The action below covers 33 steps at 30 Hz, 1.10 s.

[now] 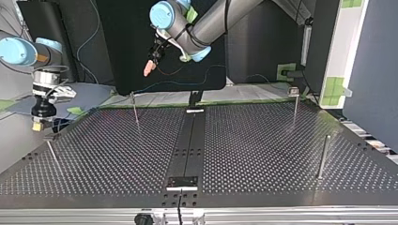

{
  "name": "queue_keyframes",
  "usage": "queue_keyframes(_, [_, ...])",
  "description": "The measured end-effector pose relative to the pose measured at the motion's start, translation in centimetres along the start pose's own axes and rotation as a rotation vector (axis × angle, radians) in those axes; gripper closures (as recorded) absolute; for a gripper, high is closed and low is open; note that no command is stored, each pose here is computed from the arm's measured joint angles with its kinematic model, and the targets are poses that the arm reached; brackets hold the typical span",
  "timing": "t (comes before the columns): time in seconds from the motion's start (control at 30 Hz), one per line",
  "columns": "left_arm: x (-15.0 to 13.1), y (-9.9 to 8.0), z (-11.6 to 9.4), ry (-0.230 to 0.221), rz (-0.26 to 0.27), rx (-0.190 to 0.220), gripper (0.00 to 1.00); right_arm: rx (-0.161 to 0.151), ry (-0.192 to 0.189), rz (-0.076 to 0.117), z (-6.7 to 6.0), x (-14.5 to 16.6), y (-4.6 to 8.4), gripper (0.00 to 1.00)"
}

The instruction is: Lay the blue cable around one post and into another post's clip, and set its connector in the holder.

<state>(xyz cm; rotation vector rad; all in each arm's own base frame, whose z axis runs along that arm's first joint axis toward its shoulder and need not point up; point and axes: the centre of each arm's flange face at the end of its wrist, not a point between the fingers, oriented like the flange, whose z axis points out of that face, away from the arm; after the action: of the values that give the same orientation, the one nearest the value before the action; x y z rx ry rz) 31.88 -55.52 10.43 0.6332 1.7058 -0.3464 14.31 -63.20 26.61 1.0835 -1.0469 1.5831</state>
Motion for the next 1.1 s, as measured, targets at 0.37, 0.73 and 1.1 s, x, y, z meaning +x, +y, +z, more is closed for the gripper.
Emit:
queue_keyframes(0.37, [-0.1, -0.5, -0.1, -0.014, -0.018, 0.008, 0.01, -0.013, -0.062, 0.107, 0.0, 0.0, 0.2, 1.0])
queue_keyframes(0.73, [-0.2, -0.9, -0.3, -0.017, -0.023, 0.014, 0.01, -0.026, -0.127, 0.109, 1.6, -0.9, 1.0, 1.0])
queue_keyframes(1.1, [-0.2, -1.1, -0.4, -0.014, -0.025, 0.014, 0.01, 0.034, -0.147, 0.023, 2.8, -0.1, 0.8, 1.0])
